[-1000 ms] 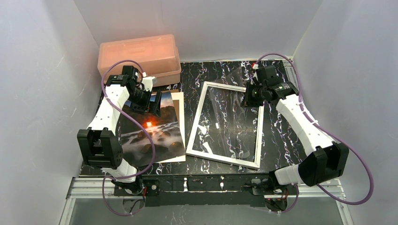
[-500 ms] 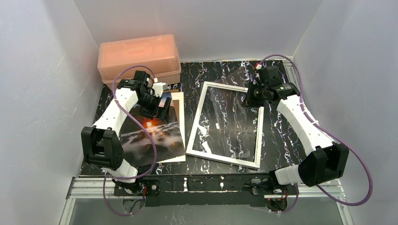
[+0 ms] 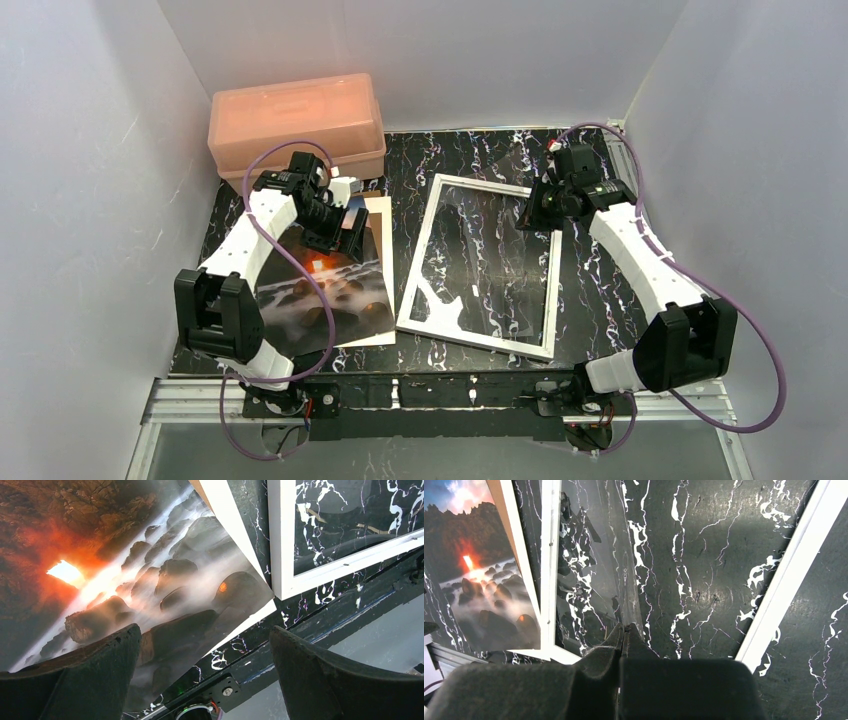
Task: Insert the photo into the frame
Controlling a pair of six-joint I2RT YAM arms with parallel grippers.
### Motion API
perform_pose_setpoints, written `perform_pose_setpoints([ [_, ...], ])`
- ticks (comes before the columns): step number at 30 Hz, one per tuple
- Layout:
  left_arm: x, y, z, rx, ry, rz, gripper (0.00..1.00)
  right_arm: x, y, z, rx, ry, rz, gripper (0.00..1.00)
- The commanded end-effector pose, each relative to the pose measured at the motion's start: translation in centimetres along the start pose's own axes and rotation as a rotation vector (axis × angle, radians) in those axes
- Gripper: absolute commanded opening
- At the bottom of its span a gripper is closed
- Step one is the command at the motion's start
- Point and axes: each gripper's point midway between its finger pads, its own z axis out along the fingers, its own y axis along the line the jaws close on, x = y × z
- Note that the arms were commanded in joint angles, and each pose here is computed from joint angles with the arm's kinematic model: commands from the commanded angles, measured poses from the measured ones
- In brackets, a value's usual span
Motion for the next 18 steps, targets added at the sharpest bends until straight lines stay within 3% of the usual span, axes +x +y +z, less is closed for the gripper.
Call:
perform_pose_setpoints([
  [1,0.3,-0.7,-0.8,0.011,-0.028,0.018,0.98,-0.4,0.6,0.4,-0.040,-0.014,0.006,0.01],
  [18,0.1,-0.9,1.4,0.060,-0.021,0.029,0.99,0.4,-0.7,0.8,-0.018,-0.015,0.021,0.01],
])
